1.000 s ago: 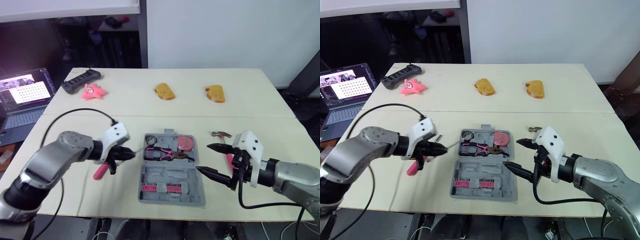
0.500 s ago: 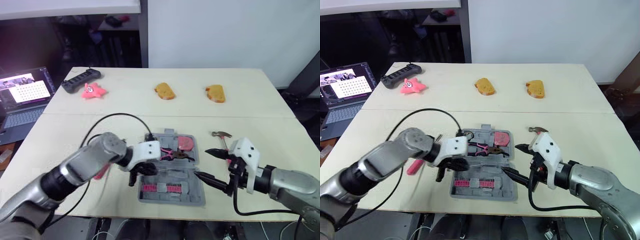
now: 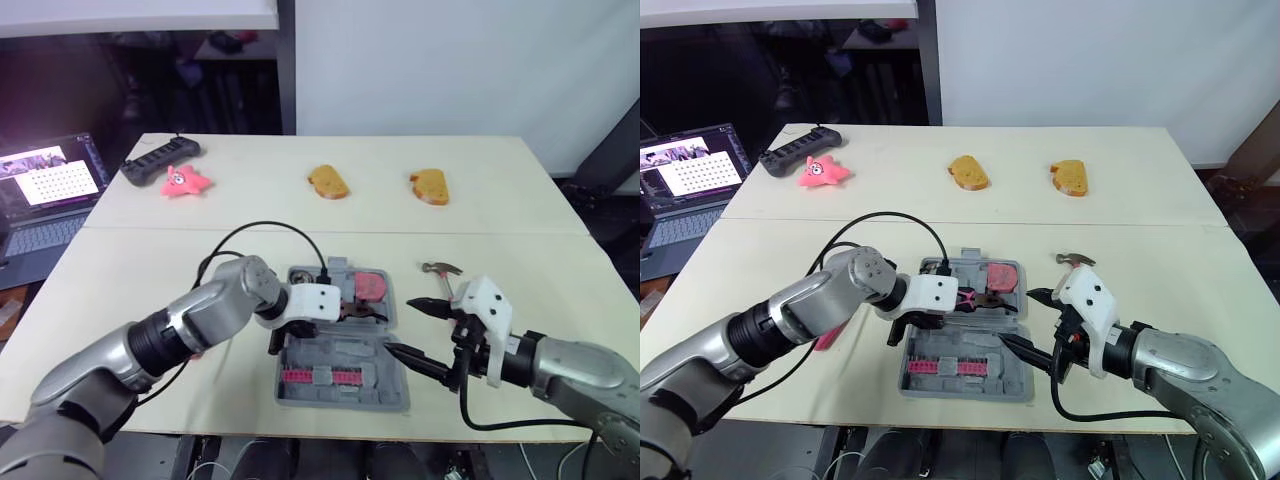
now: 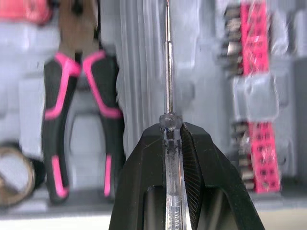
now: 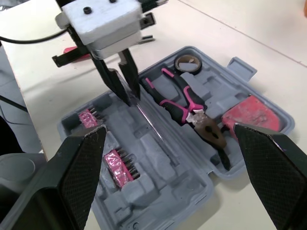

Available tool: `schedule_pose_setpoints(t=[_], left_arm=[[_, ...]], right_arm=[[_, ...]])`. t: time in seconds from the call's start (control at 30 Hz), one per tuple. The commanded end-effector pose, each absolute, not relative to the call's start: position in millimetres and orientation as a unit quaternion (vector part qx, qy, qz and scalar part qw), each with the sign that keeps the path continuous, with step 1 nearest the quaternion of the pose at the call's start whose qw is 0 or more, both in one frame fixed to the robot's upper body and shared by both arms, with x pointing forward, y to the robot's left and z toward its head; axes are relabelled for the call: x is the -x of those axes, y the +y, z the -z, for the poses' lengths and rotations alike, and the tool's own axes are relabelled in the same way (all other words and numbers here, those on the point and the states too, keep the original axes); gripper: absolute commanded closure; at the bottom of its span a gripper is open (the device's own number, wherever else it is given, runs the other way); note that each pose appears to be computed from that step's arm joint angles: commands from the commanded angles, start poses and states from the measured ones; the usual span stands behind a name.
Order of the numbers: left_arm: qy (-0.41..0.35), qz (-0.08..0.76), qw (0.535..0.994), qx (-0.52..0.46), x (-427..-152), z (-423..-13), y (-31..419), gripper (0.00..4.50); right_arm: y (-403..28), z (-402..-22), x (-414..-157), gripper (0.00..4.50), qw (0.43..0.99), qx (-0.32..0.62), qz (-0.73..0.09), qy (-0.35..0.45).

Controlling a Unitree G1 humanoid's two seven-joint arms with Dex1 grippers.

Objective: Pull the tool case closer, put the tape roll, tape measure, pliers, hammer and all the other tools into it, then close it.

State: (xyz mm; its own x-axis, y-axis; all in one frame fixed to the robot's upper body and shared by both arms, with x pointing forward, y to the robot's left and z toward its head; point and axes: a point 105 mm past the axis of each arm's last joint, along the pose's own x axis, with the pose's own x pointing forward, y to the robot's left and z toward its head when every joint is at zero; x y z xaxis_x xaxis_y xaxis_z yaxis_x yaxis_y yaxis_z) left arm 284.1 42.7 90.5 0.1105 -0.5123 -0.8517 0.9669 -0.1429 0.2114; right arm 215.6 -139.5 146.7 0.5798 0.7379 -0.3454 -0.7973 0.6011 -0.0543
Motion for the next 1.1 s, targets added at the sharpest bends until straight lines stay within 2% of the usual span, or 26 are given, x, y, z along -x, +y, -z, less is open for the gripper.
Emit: schedule_pose_setpoints(t=[0.03,0.57,0.7,1.1], left_arm=[[0.243,0.613,0.587,-0.47,-289.5,-92.6,40.4,4.48],[0.268,0.602,0.605,-0.447,-291.3,-71.5,29.3,4.48],[0.282,0.587,0.622,-0.434,-294.5,-73.5,26.9,4.48],[0.28,0.575,0.612,-0.465,-298.9,-76.9,27.9,4.48]], right_arm=[[-134.9,-153.4,-215.0,0.0,0.884,0.105,-0.439,0.125],[-130.2,-150.5,-211.1,0.0,0.882,0.102,-0.442,0.13],[-129.9,-149.7,-211.2,0.0,0.883,0.1,-0.44,0.13],[-126.0,-148.5,-211.3,0.0,0.885,0.091,-0.438,0.128]])
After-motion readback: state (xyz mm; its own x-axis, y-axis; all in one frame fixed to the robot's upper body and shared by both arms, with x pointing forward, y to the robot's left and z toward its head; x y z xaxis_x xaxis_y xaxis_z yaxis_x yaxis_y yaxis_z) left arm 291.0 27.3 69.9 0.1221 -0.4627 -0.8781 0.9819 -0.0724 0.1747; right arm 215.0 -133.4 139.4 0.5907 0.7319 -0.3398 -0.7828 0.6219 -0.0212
